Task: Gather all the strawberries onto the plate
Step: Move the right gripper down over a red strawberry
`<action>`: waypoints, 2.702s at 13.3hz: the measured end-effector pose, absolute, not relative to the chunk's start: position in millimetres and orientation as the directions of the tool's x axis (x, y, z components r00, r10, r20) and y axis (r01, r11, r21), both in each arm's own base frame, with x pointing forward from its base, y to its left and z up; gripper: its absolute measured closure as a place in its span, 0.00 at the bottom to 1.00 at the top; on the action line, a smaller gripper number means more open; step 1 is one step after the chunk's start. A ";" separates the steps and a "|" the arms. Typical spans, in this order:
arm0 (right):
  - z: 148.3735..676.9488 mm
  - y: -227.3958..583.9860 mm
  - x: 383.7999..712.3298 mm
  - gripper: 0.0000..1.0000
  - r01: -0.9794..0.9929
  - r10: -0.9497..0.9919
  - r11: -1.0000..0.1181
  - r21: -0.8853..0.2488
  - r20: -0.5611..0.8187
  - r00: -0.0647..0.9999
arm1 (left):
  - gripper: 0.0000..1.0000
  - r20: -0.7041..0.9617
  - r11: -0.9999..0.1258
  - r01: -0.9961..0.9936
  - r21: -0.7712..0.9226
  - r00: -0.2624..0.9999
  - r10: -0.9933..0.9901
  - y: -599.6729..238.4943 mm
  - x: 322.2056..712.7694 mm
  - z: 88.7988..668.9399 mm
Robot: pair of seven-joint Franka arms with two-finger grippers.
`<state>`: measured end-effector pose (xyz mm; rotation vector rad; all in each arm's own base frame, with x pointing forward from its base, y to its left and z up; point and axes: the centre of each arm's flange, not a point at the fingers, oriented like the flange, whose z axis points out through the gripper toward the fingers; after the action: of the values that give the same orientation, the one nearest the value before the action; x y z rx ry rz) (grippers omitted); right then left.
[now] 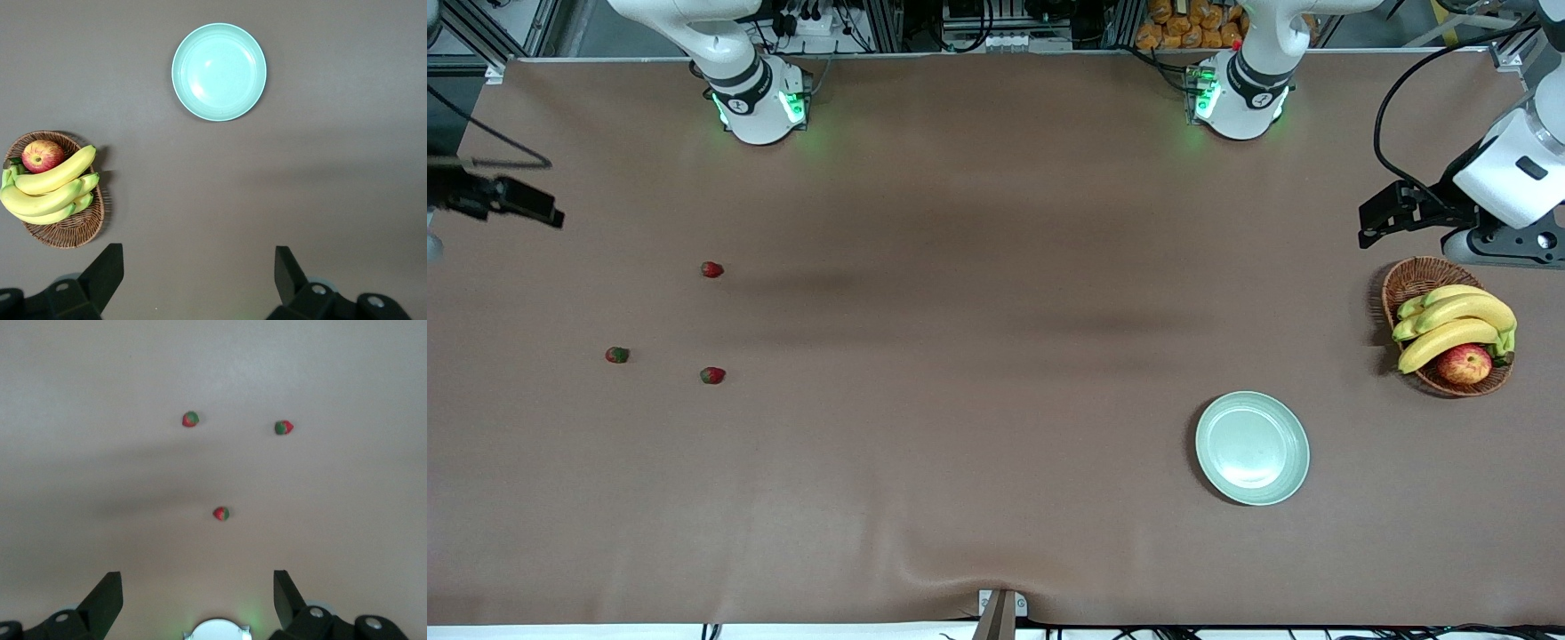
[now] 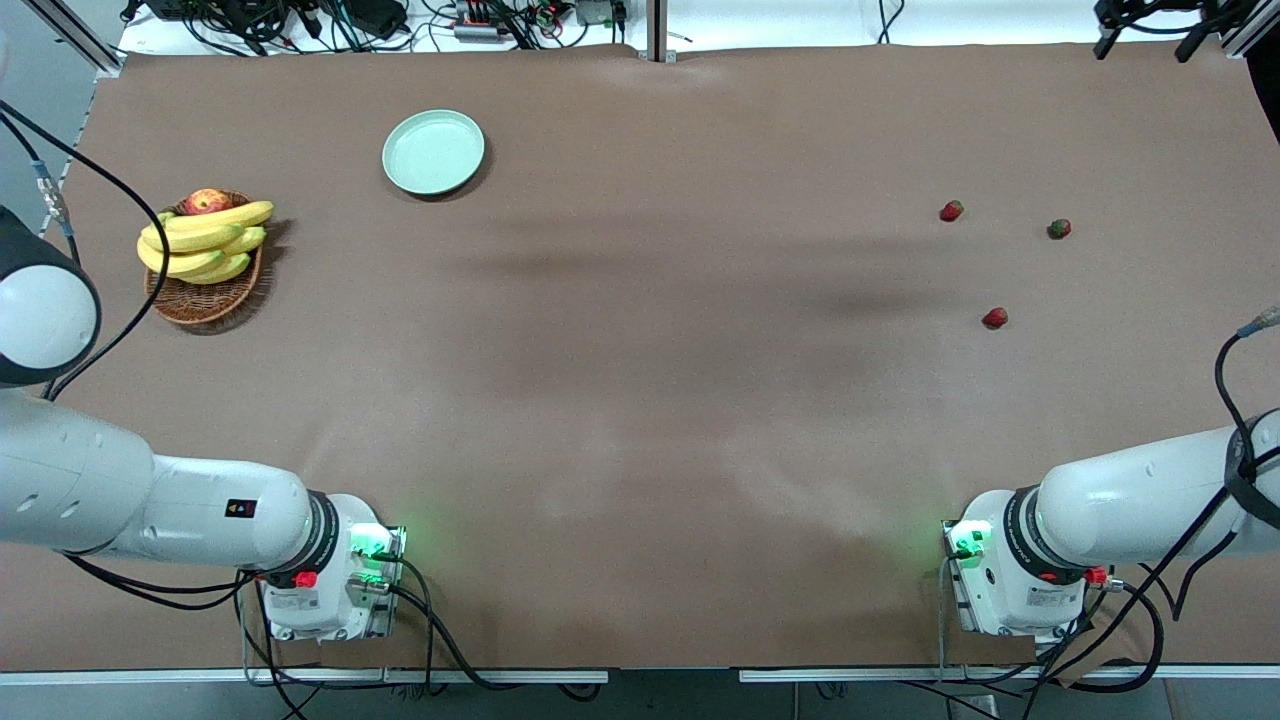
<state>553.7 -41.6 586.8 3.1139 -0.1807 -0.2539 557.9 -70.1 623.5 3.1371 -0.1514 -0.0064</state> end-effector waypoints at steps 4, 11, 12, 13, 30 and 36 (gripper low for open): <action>518.7 -40.9 595.1 0.00 -0.110 -0.114 -0.993 0.034 -0.153 0.982 | 0.00 -0.007 -0.995 -0.103 0.001 0.995 -0.103 -70.1 557.6 623.2; 432.5 -36.6 631.7 0.00 -0.097 -0.103 -0.994 0.045 -0.134 0.986 | 0.00 -0.020 -0.995 -0.100 0.001 0.995 -0.100 -69.1 559.9 617.5; 423.3 -36.4 633.8 0.00 -0.096 -0.102 -0.994 0.046 -0.135 0.986 | 0.00 -0.026 -0.995 -0.098 0.001 0.995 -0.098 -67.9 561.4 614.5; 414.0 -36.2 635.8 0.00 -0.096 -0.101 -0.994 0.047 -0.137 0.985 | 0.00 -0.032 -0.995 -0.097 0.001 0.995 -0.097 -67.5 563.1 611.2; 205.7 -22.5 635.7 0.00 -0.105 -0.111 -0.994 0.039 -0.177 0.978 | 0.00 -0.073 -0.996 -0.088 0.000 0.993 -0.087 -83.3 571.6 588.1; 184.8 -22.2 633.3 0.00 -0.112 -0.117 -0.993 0.037 -0.191 0.975 | 0.00 -0.080 -0.996 -0.087 0.000 0.993 -0.087 -88.9 572.4 584.4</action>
<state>633.3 -22.2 184.8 3.0956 -0.1800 -0.3017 572.4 -88.9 584.4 3.1400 -0.1367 -0.1256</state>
